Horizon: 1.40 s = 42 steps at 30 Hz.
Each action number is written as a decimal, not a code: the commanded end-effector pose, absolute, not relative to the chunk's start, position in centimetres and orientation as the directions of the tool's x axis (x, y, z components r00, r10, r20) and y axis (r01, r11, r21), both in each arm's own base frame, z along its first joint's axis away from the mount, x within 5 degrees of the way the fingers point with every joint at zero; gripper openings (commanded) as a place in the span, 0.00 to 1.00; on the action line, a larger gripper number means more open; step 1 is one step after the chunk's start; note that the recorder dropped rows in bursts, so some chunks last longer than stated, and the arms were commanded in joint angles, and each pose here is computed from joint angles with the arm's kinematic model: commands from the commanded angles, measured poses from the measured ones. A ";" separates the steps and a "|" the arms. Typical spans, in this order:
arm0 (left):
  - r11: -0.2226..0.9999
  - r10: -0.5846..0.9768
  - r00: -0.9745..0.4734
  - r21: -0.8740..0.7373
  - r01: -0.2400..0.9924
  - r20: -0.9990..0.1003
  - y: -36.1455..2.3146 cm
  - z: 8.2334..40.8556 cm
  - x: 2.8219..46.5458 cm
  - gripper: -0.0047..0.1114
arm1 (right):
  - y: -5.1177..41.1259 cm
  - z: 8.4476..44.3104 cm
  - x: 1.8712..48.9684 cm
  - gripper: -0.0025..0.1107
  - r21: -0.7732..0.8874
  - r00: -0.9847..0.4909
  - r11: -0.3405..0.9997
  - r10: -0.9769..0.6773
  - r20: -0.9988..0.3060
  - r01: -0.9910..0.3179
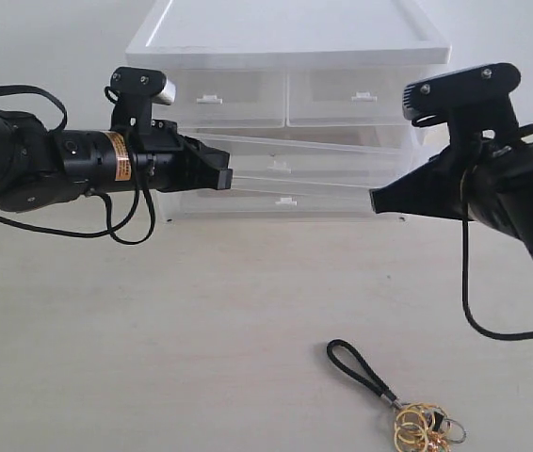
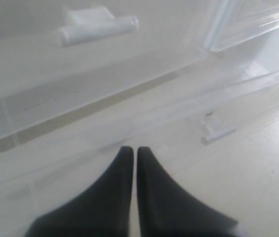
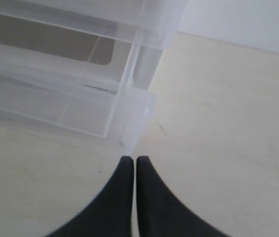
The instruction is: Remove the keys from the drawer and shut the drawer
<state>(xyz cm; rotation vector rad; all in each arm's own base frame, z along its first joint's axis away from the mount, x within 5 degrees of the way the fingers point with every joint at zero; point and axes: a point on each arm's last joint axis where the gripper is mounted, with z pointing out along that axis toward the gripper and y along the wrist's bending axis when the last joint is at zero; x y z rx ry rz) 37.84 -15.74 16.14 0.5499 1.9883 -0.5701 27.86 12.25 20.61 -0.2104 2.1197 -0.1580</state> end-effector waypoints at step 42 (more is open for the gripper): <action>0.848 0.101 -0.430 -0.148 0.509 -0.897 -16.1 22.6 36.2 0.08 | 16.2 24.8 27.8 0.04 -0.387 -0.216 0.707 -0.602 -0.769 -0.592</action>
